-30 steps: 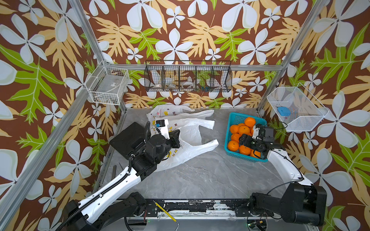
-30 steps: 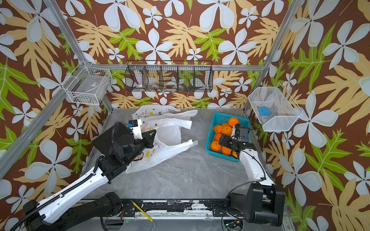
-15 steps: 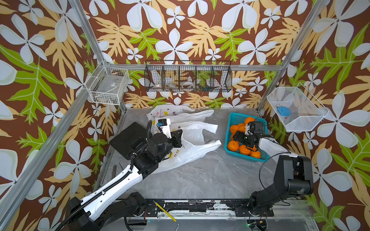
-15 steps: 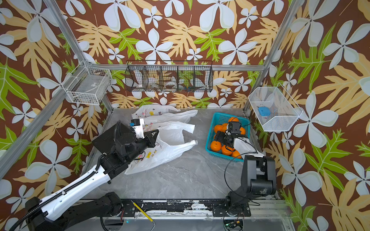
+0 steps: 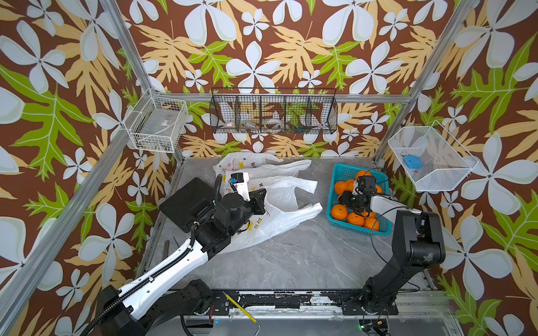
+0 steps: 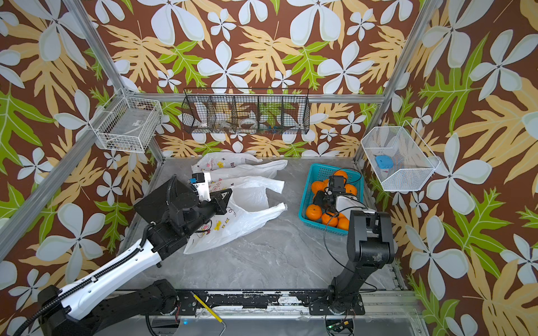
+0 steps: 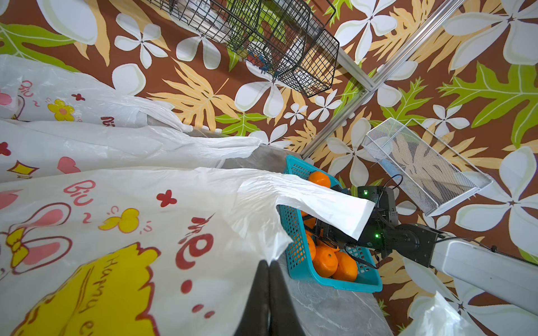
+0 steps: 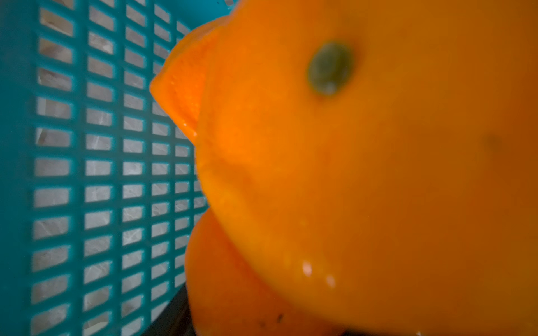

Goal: Place the oranges into plastic bags & tie knots
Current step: Pick up the orange from the basket, then place the orange in the plastic bag.

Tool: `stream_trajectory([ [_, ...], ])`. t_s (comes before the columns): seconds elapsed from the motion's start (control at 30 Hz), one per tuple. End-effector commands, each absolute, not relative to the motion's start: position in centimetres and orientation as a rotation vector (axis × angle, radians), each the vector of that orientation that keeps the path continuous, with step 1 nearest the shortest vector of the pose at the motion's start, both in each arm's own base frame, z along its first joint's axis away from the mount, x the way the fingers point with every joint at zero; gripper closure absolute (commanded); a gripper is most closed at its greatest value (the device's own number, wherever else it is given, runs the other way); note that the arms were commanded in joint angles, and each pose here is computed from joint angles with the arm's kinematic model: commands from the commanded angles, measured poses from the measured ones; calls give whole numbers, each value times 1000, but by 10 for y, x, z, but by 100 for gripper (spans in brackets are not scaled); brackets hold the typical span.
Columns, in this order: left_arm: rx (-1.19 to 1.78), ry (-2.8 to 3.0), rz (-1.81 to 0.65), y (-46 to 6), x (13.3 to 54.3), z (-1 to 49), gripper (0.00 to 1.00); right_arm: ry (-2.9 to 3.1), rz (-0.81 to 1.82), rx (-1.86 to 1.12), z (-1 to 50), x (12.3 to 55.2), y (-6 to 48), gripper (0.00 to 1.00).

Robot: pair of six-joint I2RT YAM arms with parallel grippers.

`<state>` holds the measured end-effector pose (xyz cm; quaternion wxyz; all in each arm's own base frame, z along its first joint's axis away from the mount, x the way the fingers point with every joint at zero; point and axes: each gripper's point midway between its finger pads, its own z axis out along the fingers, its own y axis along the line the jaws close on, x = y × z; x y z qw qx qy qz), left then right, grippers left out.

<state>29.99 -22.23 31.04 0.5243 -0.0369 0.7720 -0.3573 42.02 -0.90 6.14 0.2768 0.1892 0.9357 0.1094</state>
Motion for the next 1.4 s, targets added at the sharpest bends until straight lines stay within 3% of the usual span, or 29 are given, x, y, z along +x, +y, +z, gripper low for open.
stream_trajectory([
  [0.0, -101, 1833, -877, -223, 301, 317, 100, 2467, 302, 454, 80, 417, -6, 46],
  [0.23, -89, 1832, -921, -230, 300, 318, 100, 2337, 531, 338, 149, 371, 28, 47],
  [0.4, -89, 1829, -954, -235, 301, 317, 100, 2207, 809, 82, 222, 335, 104, 47],
  [0.6, -98, 1816, -1001, -239, 299, 317, 100, 2108, 1040, -141, 268, 302, 191, 47],
  [1.03, -69, 1812, -1104, -250, 291, 318, 100, 2067, 1233, -357, 283, 298, 296, 46],
  [1.37, -231, 1782, -1056, -230, 301, 317, 100, 2169, 941, -308, 253, 288, 250, 46],
])
